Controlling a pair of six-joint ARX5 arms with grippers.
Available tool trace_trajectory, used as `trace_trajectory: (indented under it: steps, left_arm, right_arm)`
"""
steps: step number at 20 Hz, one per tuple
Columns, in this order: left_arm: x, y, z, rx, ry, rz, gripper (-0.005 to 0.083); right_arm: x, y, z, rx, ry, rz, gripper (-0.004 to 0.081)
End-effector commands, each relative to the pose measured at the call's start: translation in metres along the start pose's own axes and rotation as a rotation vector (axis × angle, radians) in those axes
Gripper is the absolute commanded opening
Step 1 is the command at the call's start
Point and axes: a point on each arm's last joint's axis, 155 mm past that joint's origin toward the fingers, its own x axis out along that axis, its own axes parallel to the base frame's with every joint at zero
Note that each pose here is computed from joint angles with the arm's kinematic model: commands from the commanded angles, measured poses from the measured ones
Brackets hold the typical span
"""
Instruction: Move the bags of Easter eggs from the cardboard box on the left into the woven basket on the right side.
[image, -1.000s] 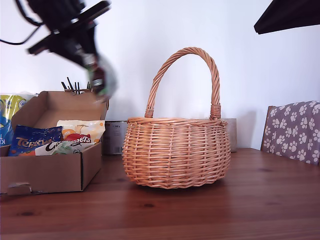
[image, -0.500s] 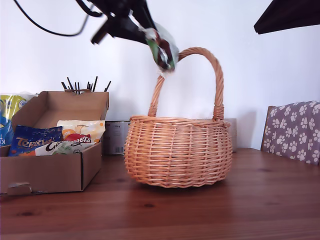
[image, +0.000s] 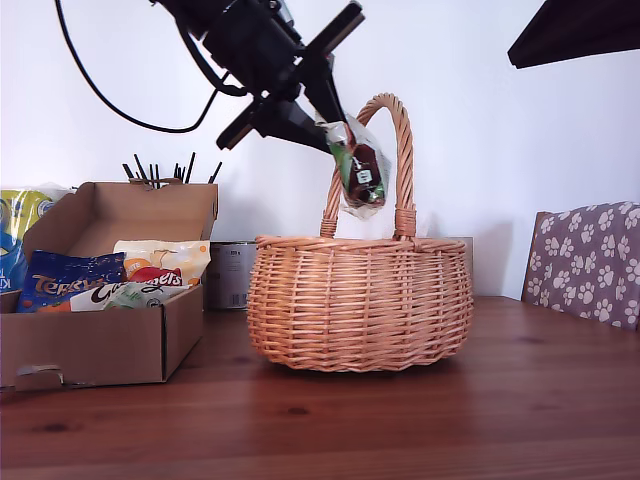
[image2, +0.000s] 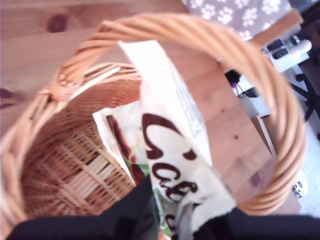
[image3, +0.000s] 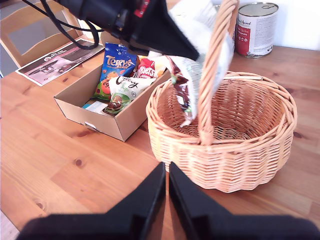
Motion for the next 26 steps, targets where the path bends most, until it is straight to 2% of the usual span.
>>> trace_trajectory:
  steps: [1,7,11,14,16,22,26]
  left_arm:
    - [0.025,0.014,-0.008,-0.007,0.020,0.016,0.0072]
    - [0.060,0.045,-0.027,-0.036,0.072,0.056,0.0073]
    - [0.059,0.054,-0.024,-0.040,0.059,0.099,0.0086]
    - [0.058,0.059,-0.031,-0.051,0.084,0.115,0.0226]
    - [0.057,0.059,-0.031,-0.051,0.085,0.116,0.0252]
    - [0.023,0.048,-0.016,-0.003,0.064,0.105,0.0252]
    - [-0.014,0.010,0.000,0.053,0.035,-0.038,0.0251]
  right_arm:
    - [0.000,0.002,0.002,-0.006,-0.007,0.008,-0.0012]
    - [0.000,0.002,0.002,-0.005,-0.007,0.008,-0.0012]
    - [0.000,0.002,0.002,-0.006,-0.007,0.008,-0.0012]
    - [0.000,0.002,0.002,-0.006,-0.007,0.008,-0.0012]
    - [0.000,0.002,0.002,-0.006,-0.007,0.008,-0.0012]
    - [0.000,0.002,0.002,-0.005,-0.007,0.008,-0.0012]
    - [0.000,0.002,0.002,-0.006,-0.007,0.008,-0.0012]
